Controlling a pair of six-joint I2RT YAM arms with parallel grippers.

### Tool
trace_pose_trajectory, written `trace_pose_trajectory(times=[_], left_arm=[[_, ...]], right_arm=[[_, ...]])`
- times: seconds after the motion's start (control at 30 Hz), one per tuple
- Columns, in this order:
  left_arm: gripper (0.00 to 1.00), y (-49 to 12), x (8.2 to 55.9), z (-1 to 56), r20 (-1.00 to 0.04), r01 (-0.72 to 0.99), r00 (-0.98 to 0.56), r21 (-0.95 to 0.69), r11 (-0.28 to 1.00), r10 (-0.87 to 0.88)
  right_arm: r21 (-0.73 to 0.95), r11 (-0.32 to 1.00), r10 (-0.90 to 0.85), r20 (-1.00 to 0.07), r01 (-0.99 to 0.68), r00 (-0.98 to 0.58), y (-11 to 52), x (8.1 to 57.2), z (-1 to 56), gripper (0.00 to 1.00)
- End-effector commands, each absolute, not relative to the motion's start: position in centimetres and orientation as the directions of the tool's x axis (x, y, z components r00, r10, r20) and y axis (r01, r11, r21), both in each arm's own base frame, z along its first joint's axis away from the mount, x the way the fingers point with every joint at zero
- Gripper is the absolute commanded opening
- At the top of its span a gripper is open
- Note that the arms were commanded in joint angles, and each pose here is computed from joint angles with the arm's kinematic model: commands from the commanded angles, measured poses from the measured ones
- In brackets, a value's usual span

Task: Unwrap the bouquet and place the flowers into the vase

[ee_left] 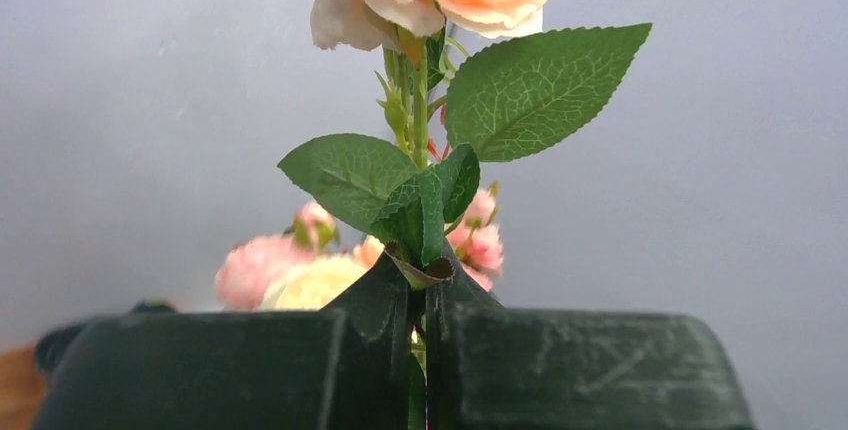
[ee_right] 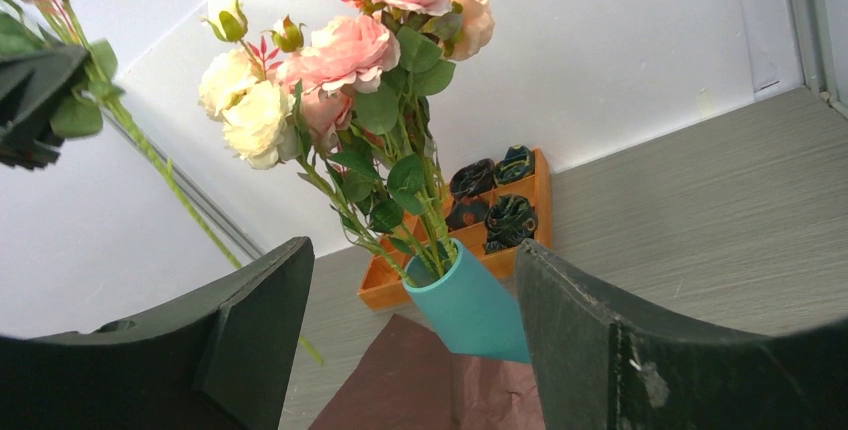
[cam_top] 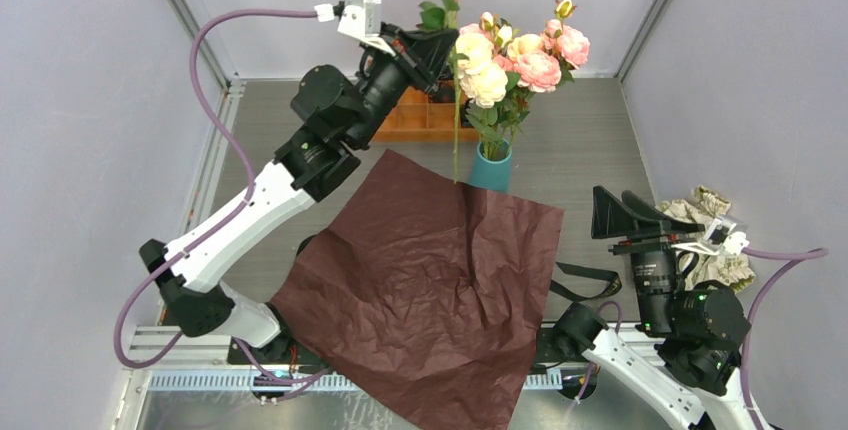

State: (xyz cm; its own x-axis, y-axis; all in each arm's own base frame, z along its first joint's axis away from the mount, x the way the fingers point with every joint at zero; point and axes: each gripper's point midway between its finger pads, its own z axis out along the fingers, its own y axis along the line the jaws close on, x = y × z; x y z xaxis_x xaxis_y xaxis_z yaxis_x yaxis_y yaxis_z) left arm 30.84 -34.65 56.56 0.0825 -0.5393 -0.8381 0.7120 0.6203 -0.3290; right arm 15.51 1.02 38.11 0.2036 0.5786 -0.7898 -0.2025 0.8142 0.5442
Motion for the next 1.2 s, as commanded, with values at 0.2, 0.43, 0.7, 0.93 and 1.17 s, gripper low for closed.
trace_pose_trajectory(times=[0.2, 0.43, 0.7, 0.93, 1.17], left_arm=[[0.0, -39.7, 25.0, 63.0, -0.746, 0.847, 0.273, -0.113, 0.52, -0.607], [0.0, -42.8, 23.5, 61.8, -0.73, 0.866, 0.319, -0.035, 0.499, -0.605], [0.0, -43.5, 24.4, 61.1, -0.729, 0.824, 0.412, 0.041, 0.565, -0.547], [0.0, -44.1, 25.2, 60.1, -0.726, 0.792, 0.462, 0.08, 0.605, -0.509], [0.0, -45.0, 26.0, 57.2, -0.738, 0.793, 0.442, 0.057, 0.606, -0.509]], right_arm=[[0.575, 0.787, 0.615, -0.762, -0.224, 0.201, 1.0, 15.1, 38.0, 0.79], [0.559, 0.798, 0.6, -0.774, -0.227, 0.204, 1.4, 15.4, 38.1, 0.8], [0.555, 0.802, 0.595, -0.777, -0.221, 0.206, 1.6, 15.8, 37.8, 0.81], [0.548, 0.805, 0.588, -0.785, -0.226, 0.195, 2.4, 16.3, 37.6, 0.82], [0.543, 0.811, 0.581, -0.791, -0.217, 0.192, 2.5, 16.5, 37.4, 0.82]])
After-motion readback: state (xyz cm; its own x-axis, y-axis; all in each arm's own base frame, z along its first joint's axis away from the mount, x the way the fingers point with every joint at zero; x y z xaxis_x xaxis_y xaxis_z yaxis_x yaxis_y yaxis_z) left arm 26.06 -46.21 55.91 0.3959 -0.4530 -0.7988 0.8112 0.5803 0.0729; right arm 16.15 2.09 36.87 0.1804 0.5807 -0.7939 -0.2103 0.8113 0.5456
